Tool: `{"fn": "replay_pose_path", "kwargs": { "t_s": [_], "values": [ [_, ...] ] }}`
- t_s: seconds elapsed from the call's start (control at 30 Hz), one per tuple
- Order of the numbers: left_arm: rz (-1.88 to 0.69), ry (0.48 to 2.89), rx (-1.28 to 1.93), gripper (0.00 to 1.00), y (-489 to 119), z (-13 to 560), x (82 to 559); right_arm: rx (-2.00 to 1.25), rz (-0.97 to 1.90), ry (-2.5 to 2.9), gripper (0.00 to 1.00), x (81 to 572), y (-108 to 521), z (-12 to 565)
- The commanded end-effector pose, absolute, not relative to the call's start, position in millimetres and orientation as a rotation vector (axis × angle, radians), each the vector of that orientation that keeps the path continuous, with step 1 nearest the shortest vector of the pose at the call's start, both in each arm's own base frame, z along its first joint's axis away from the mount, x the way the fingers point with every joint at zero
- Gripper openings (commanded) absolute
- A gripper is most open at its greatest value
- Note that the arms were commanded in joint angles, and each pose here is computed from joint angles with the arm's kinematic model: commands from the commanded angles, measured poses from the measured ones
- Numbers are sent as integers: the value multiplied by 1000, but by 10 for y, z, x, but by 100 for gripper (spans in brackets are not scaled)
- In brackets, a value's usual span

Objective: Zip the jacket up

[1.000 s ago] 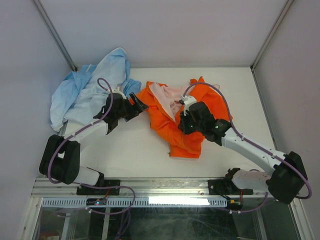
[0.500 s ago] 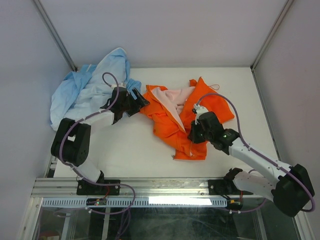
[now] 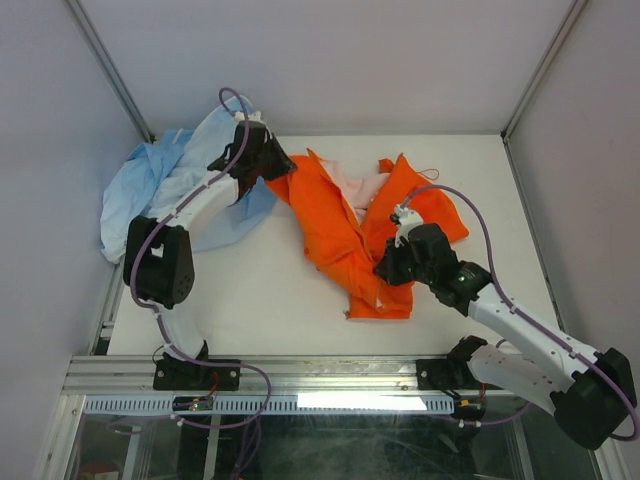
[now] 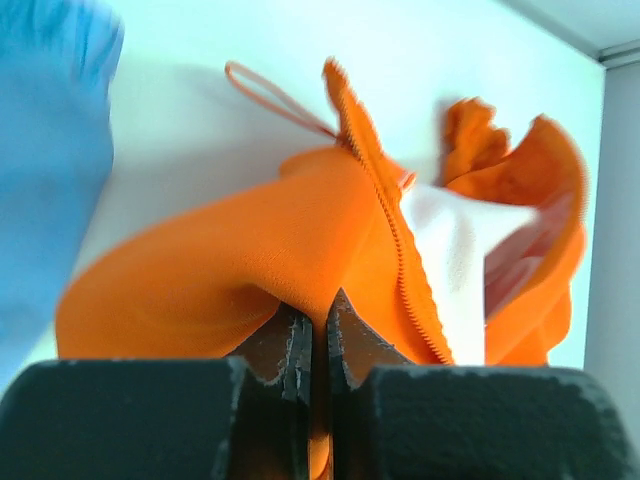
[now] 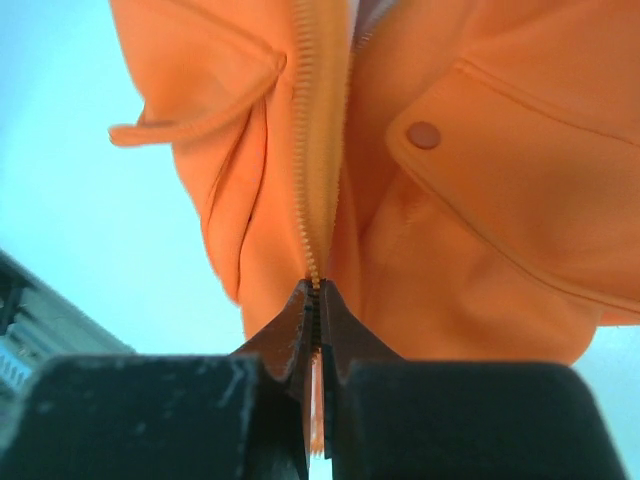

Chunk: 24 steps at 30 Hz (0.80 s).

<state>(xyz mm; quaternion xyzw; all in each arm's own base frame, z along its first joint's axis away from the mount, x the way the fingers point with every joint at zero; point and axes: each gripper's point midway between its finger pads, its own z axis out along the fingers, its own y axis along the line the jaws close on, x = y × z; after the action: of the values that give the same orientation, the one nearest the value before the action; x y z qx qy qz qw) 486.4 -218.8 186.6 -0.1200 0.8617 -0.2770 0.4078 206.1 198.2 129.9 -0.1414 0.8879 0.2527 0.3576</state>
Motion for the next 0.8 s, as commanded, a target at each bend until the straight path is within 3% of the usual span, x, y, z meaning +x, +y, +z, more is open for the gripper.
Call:
{"fn": "replay_pose_path", "kwargs": {
  "t_s": [0.0, 0.23, 0.37, 0.5, 0.63, 0.77],
  "values": [
    [-388, 1954, -194, 0, -1677, 2995, 4868, -482, 881, 2180, 0, 1956, 2290, 1733],
    [-72, 2134, -240, 14, -1281, 2179, 4673, -772, 1168, 2223, 0, 1443, 2825, 1498],
    [-57, 2186, -236, 24, -1292, 1940, 4659, -849, 1217, 2295, 2, 1252, 3036, 1285],
    [-55, 2198, -232, 37, -1307, 1876, 4655, -896, 1201, 2323, 19, 1191, 3106, 1237],
    [-75, 2180, -238, 53, -1327, 1984, 4526, -866, 1035, 2279, 42, 1422, 3010, 1406],
    [-150, 2115, -225, 59, -1434, 2313, 4327, -761, 839, 2229, 52, 1856, 2798, 1684]
  ]
}}
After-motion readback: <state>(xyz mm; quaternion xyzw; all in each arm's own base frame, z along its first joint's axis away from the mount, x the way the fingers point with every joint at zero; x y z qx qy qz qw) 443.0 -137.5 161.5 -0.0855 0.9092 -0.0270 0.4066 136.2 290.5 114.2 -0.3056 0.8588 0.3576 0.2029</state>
